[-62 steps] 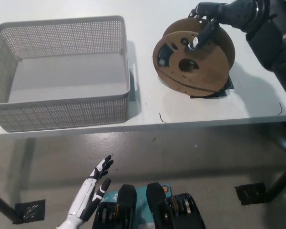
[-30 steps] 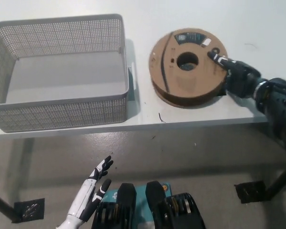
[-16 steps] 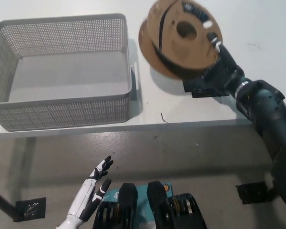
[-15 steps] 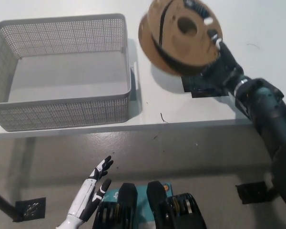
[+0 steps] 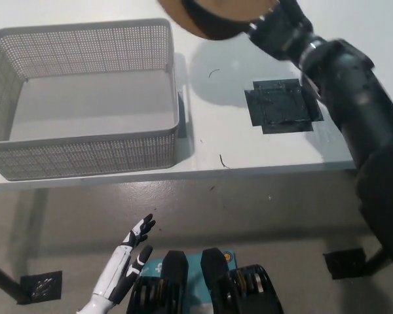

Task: Use the right hand to pick up a 3d printing filament and place it into a container on the left side

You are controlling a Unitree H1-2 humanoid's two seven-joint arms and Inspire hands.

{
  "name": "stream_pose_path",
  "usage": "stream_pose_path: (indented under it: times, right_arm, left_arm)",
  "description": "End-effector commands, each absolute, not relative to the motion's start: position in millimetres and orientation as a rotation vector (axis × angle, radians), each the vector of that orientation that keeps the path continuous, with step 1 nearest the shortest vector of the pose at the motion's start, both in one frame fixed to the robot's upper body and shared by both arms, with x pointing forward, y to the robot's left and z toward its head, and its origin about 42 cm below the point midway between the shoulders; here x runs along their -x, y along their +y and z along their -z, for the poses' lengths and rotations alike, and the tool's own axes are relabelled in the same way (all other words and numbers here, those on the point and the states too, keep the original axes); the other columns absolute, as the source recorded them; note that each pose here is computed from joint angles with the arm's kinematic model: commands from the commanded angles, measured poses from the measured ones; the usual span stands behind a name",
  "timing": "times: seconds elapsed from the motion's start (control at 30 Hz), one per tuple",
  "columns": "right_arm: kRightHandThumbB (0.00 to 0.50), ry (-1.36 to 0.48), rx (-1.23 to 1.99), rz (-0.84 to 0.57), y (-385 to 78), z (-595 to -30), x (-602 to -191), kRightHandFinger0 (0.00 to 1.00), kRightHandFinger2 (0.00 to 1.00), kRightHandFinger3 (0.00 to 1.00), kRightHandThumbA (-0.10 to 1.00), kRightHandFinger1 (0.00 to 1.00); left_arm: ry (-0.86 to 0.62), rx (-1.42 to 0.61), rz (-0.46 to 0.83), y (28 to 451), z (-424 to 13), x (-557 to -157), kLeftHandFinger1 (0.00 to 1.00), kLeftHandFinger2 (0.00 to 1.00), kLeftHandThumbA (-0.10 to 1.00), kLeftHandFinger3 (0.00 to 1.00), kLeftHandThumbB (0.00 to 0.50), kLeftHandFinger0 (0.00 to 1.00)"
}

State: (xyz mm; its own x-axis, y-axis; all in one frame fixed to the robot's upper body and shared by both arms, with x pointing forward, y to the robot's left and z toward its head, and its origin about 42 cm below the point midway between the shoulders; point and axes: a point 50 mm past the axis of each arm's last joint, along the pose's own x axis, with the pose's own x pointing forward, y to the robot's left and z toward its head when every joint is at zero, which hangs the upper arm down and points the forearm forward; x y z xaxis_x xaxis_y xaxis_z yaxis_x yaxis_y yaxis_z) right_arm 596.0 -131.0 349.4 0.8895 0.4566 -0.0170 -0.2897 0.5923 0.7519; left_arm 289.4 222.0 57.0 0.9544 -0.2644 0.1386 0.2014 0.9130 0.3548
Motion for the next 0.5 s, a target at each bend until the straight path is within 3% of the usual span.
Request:
stream_pose_path:
  times: [0.0,0.03,0.07,0.1,0.13,0.17,0.23,0.27,0.37,0.43,0.47]
  right_arm:
    - [0.057,0.055,-0.642,-0.521,-88.4,-464.1,-596.0,0.00,0.65,1.00,-0.10,0.14]
    - [0.055,0.050,-0.601,-0.532,-80.8,-467.9,-594.3,0.00,0.65,1.00,-0.10,0.14]
    - [0.072,0.047,-0.544,-0.536,-74.6,-469.6,-593.0,0.00,0.64,0.74,-0.10,0.14]
    - [0.080,0.052,-0.531,-0.533,-68.4,-471.0,-591.7,0.00,0.64,0.65,-0.10,0.14]
    - [0.079,0.055,-0.528,-0.531,-62.9,-471.3,-590.6,0.00,0.65,0.88,-0.10,0.15]
    - [0.092,0.049,-0.507,-0.526,-59.1,-471.6,-589.8,0.00,0.67,0.94,-0.10,0.16]
    - [0.094,0.049,-0.454,-0.520,-50.2,-473.8,-587.7,0.00,0.72,0.94,-0.10,0.20]
    - [0.088,0.047,-0.438,-0.525,-44.4,-474.8,-586.2,0.00,0.75,1.00,-0.10,0.22]
    - [0.063,0.039,-0.337,-0.519,-25.7,-474.5,-581.1,0.00,0.73,1.00,-0.10,0.21]
    - [0.122,0.041,-0.308,-0.489,-12.6,-474.2,-577.4,0.00,0.78,1.00,-0.10,0.23]
    - [0.122,0.039,-0.273,-0.480,-7.7,-474.5,-575.8,0.00,0.81,1.00,-0.10,0.24]
  left_arm:
    - [-0.244,-0.346,0.259,223.4,-64.6,-291.5,1.00,1.00,1.00,1.00,0.311,1.00]
    - [-0.244,-0.345,0.259,223.3,-64.6,-291.7,1.00,1.00,1.00,1.00,0.314,1.00]
    - [-0.245,-0.346,0.259,223.3,-64.9,-291.1,1.00,1.00,1.00,1.00,0.309,1.00]
    - [-0.246,-0.344,0.262,222.9,-65.1,-291.4,1.00,1.00,1.00,1.00,0.311,1.00]
    - [-0.245,-0.342,0.267,222.0,-65.0,-291.4,1.00,1.00,1.00,1.00,0.313,1.00]
    - [-0.245,-0.341,0.270,221.4,-65.0,-291.9,1.00,1.00,1.00,1.00,0.314,1.00]
    - [-0.247,-0.343,0.274,220.6,-65.4,-293.1,1.00,1.00,1.00,1.00,0.314,1.00]
    - [-0.249,-0.342,0.276,220.0,-66.0,-293.6,1.00,1.00,1.00,1.00,0.309,1.00]
    - [-0.250,-0.346,0.282,218.3,-65.9,-293.4,1.00,1.00,1.00,1.00,0.317,1.00]
    - [-0.253,-0.346,0.288,217.0,-66.8,-294.3,1.00,1.00,1.00,1.00,0.315,1.00]
    - [-0.255,-0.347,0.291,216.1,-67.1,-294.6,1.00,1.00,1.00,1.00,0.310,1.00]
